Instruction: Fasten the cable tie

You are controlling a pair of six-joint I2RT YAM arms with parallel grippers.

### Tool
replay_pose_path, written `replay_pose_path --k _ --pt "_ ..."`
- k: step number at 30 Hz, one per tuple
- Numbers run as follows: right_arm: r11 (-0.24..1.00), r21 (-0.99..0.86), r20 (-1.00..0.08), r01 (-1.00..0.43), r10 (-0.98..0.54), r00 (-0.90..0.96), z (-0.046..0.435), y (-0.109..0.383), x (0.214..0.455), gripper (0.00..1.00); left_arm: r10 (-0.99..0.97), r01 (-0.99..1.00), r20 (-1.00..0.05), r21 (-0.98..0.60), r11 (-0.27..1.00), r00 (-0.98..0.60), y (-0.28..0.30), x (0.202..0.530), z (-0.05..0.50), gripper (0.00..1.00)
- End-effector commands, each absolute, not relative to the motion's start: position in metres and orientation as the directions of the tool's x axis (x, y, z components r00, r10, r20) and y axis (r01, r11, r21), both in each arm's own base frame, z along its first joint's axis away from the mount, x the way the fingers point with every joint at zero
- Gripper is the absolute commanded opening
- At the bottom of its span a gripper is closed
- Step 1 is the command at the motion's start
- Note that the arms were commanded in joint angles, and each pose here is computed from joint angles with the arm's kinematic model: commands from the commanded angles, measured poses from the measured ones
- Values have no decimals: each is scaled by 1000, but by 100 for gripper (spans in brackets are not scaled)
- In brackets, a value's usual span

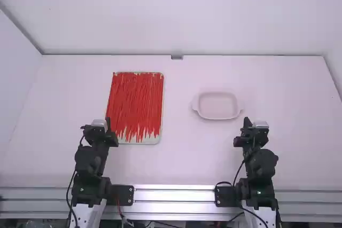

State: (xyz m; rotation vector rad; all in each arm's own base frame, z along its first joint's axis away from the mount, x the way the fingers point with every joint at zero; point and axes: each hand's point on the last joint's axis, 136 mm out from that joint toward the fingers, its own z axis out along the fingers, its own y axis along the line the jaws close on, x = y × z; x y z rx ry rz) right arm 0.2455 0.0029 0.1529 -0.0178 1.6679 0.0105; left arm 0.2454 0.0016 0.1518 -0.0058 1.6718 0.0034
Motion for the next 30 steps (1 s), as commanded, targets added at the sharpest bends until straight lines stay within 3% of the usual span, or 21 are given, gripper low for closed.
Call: replay_pose_path --k 1,19,30 --pt "1000 -4 -995 -17 -5 -97 153 3 245 0 -2 -6 -995 -2 1000 -100 2 245 152 0" --pt "996 42 -987 -76 30 -155 168 15 247 13 -31 82 -987 -44 996 -160 -14 246 172 13" --pt "969 99 -938 -227 15 -347 165 50 249 31 -30 197 -921 -115 974 -388 -38 251 167 31"
